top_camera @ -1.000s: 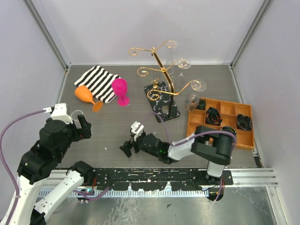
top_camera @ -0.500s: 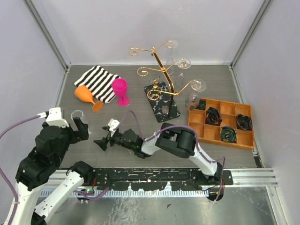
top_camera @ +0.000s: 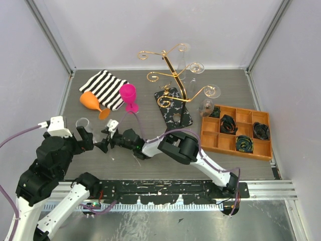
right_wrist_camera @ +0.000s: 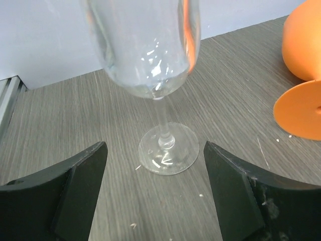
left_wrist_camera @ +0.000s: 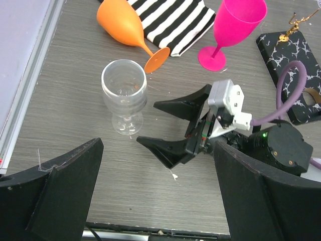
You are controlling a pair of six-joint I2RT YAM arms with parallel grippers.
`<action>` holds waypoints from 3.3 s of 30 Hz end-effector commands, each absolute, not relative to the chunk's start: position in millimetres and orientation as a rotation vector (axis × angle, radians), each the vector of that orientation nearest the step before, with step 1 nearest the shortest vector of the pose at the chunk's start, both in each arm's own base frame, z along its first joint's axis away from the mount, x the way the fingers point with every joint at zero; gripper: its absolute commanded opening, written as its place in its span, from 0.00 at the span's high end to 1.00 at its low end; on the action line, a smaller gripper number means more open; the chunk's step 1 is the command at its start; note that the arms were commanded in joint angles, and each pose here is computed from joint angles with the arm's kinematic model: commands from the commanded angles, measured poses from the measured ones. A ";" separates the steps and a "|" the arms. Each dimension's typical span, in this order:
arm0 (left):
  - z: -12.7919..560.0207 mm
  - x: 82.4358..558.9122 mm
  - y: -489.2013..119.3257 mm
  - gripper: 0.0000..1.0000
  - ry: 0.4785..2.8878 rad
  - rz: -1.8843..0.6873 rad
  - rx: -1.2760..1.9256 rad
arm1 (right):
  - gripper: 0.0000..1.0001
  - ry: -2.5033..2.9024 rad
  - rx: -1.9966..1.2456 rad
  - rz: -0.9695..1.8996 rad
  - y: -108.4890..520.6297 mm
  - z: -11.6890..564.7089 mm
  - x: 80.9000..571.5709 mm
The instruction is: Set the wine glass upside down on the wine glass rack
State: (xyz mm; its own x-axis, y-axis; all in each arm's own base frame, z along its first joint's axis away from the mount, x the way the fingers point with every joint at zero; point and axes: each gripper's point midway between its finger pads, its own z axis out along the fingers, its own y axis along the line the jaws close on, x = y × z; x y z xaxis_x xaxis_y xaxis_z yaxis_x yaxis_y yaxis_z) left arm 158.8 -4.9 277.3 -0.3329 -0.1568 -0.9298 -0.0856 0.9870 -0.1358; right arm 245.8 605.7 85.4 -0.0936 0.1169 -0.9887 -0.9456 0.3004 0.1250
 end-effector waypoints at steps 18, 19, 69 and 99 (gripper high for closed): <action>277.2 165.0 -1.6 0.02 1.901 -0.045 -0.209 | 0.22 1.231 -0.972 1.117 656.5 86.6 264.4; 277.5 165.1 -1.6 0.02 1.901 -0.046 -0.210 | 0.22 1.225 -0.979 1.117 657.6 87.7 264.7; 275.4 170.0 -3.4 0.02 1.909 -0.050 -0.213 | 0.99 1.109 -1.057 0.981 650.6 90.1 271.4; 299.2 160.0 4.3 0.02 1.846 -0.071 -0.259 | 0.99 1.113 -0.831 0.883 491.4 138.5 223.6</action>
State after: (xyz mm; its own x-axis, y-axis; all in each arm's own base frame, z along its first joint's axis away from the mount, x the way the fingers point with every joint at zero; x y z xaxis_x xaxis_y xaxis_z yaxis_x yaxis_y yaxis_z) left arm 160.5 5.7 279.4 -0.2999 -0.1937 -0.9341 -0.1536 0.9762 -0.1531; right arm 226.5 502.0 47.6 0.0825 -0.0493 -0.9954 -0.9301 0.3549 -0.0947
